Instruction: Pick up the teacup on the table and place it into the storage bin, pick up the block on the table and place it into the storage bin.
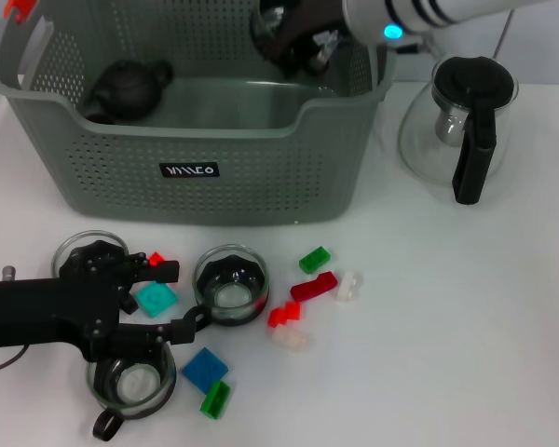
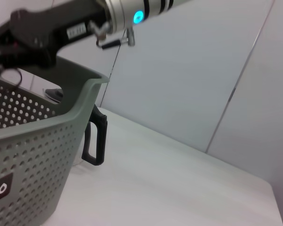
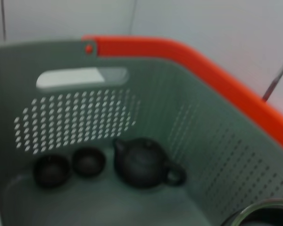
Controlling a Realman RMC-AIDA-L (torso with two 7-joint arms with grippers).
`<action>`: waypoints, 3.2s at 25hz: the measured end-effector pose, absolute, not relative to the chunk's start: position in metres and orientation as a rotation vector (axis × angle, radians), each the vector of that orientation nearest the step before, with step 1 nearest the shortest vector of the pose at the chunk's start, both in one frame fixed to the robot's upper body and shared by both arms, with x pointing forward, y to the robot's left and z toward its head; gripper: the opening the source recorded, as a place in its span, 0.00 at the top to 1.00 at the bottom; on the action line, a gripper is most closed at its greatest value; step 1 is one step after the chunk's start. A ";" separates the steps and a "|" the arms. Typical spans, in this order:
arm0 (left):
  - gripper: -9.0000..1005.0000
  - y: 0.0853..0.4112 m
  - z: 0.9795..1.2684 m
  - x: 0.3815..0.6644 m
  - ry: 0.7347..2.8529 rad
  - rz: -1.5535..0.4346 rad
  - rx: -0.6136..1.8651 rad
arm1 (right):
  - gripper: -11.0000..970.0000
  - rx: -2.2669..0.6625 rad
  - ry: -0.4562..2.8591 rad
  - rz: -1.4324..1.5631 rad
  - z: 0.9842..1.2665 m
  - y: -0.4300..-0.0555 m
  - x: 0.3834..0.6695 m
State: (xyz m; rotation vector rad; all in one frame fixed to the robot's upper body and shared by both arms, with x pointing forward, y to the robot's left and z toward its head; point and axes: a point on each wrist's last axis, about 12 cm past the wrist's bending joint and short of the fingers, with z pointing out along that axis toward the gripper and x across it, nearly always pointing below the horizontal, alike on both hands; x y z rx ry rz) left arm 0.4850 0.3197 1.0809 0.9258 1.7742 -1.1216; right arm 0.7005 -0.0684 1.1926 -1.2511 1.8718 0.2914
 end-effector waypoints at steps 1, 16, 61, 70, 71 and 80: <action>0.10 0.319 1.081 0.485 1.774 -1.122 0.925 | 0.92 -1.261 1.874 0.287 1.190 -0.068 0.699; 0.10 0.318 1.076 0.482 1.784 -1.130 0.908 | 0.92 -1.321 1.902 0.256 1.175 -0.069 0.692; 0.10 0.316 1.074 0.484 1.792 -1.125 0.904 | 0.73 -1.394 1.896 0.208 1.173 -0.065 0.688; 0.10 0.317 1.074 0.483 1.794 -1.122 0.897 | 0.64 -1.323 1.862 0.225 1.182 -0.074 0.690; 0.10 0.318 1.074 0.483 1.794 -1.121 0.895 | 0.61 -1.302 1.855 0.234 1.185 -0.076 0.690; 0.10 0.320 1.074 0.482 1.797 -1.116 0.888 | 0.31 -1.126 1.718 0.393 1.221 -0.099 0.680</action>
